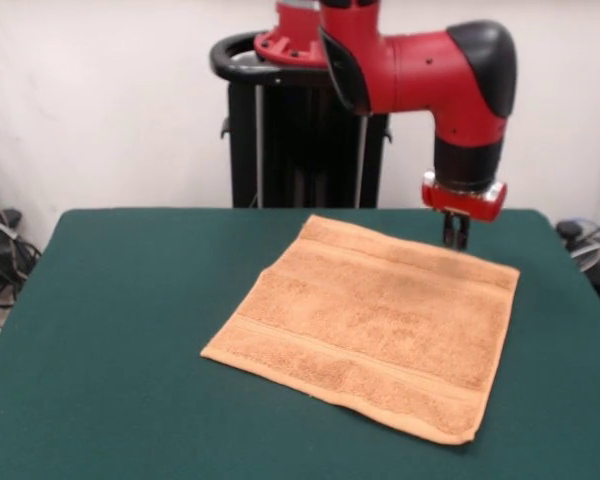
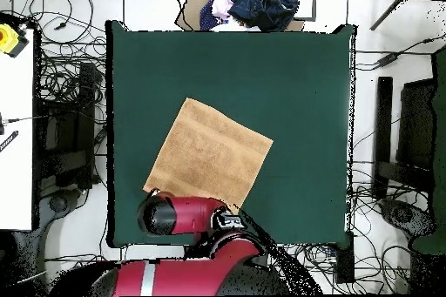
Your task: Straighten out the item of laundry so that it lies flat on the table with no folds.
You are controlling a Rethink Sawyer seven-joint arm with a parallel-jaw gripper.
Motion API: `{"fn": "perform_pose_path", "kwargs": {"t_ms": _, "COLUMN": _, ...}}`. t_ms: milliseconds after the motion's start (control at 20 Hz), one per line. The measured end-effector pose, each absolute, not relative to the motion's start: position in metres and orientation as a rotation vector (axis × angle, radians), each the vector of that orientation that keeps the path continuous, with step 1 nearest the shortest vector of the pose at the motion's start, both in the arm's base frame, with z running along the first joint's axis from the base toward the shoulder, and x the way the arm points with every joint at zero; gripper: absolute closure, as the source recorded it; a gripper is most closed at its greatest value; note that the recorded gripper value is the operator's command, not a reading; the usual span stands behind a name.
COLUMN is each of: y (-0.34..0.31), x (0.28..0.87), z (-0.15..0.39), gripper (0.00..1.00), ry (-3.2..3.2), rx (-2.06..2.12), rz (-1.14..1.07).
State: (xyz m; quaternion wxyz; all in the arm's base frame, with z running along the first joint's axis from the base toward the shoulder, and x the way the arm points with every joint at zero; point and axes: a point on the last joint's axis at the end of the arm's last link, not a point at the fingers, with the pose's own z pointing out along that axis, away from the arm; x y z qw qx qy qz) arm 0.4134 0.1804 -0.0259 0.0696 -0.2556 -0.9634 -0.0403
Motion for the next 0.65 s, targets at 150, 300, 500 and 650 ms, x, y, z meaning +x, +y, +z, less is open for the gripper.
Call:
{"fn": "perform_pose_path", "kwargs": {"t_ms": 150, "y": 0.185, "x": 0.409, "z": -0.019, "gripper": 1.00, "ry": -2.902, "rx": -0.756, "rz": -0.127}}
{"fn": "perform_pose_path", "kwargs": {"t_ms": 300, "y": 0.192, "x": 0.405, "z": -0.010, "gripper": 1.00, "ry": -2.925, "rx": -0.725, "rz": -0.110}}
{"fn": "perform_pose_path", "kwargs": {"t_ms": 500, "y": 0.208, "x": 0.401, "z": 0.003, "gripper": 1.00, "ry": -2.989, "rx": -0.664, "rz": -0.057}}
{"fn": "perform_pose_path", "kwargs": {"t_ms": 650, "y": 0.215, "x": 0.402, "z": 0.013, "gripper": 1.00, "ry": -3.031, "rx": -0.630, "rz": -0.036}}
